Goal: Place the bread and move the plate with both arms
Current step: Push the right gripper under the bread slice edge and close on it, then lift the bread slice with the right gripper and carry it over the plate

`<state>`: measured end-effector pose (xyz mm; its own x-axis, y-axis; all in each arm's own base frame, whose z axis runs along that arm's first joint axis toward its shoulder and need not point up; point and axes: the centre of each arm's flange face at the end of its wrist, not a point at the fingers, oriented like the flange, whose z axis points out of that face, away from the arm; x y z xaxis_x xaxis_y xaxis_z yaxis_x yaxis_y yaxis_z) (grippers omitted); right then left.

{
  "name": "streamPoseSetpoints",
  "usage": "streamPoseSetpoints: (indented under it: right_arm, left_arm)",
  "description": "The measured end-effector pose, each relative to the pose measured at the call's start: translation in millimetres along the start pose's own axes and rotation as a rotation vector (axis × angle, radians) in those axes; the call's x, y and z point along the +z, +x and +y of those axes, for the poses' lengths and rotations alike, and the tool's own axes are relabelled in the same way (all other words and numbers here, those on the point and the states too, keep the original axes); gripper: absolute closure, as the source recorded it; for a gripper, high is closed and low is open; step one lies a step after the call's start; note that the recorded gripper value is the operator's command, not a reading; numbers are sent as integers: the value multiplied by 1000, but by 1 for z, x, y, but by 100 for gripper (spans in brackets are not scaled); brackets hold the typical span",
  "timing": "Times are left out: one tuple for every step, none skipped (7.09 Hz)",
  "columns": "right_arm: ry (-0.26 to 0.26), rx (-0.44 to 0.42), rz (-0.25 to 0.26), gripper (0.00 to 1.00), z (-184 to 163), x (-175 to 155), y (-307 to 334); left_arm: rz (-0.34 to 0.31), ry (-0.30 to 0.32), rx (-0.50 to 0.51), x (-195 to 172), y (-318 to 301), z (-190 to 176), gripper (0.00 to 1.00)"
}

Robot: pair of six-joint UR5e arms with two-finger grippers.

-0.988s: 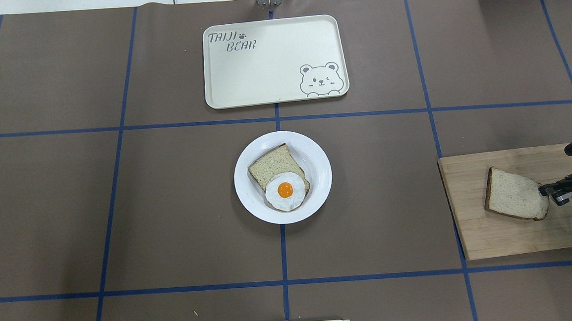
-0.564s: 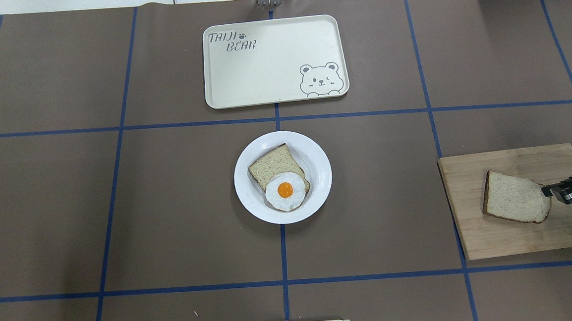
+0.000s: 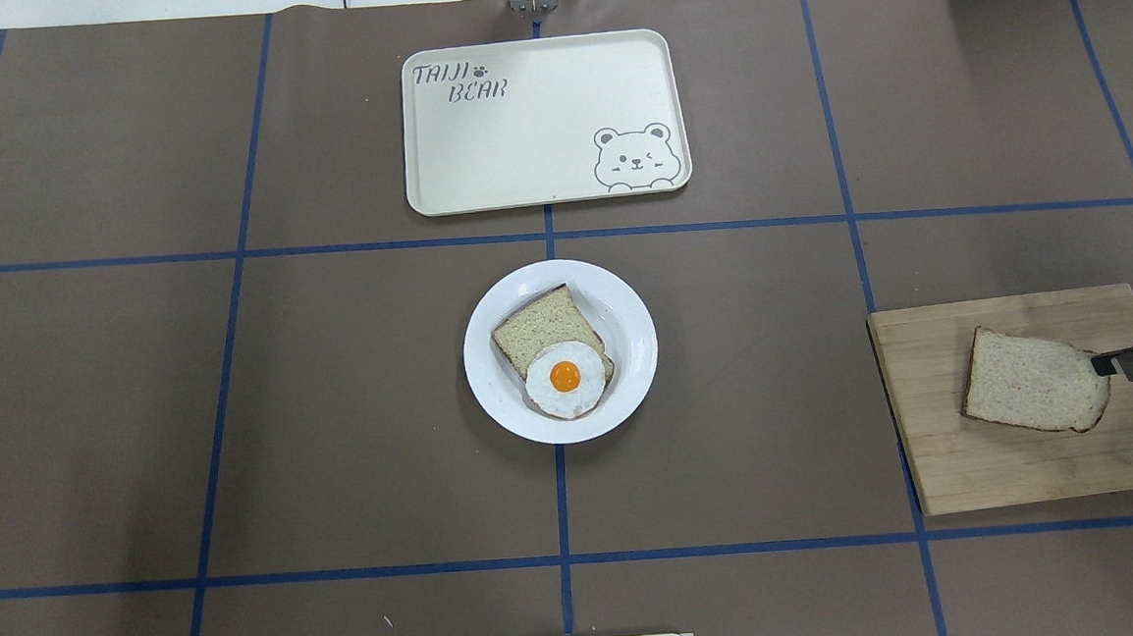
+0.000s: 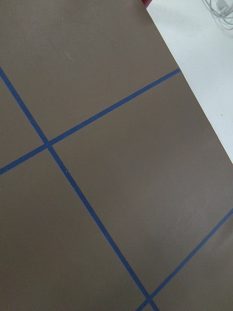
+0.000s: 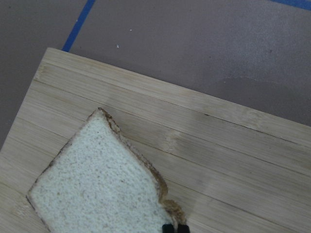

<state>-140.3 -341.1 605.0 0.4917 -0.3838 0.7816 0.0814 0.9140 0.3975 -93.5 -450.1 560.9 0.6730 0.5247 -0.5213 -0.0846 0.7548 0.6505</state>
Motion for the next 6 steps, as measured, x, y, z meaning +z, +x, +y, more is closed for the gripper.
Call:
streamPoseSetpoints:
  right_arm:
    - [15,6,-33,100,0,-11,4]
    - [28,15,-59,100,0,-21,7]
    - [39,26,-79,100,-2,-30,9]
    - [50,44,-92,100,-5,-37,10]
    - [60,60,-101,100,-9,-41,8]
    - [68,66,-107,100,-12,-42,6]
  left_arm:
    - [0,-1,-1,0,0,1,1]
    - [0,-1,-2,0,0,2,1]
    - [1,-2,-3,0,0,2,1]
    - [1,-2,-3,0,0,3,1]
    - [1,-2,-3,0,1,3,1]
    - [1,-2,-3,0,1,3,1]
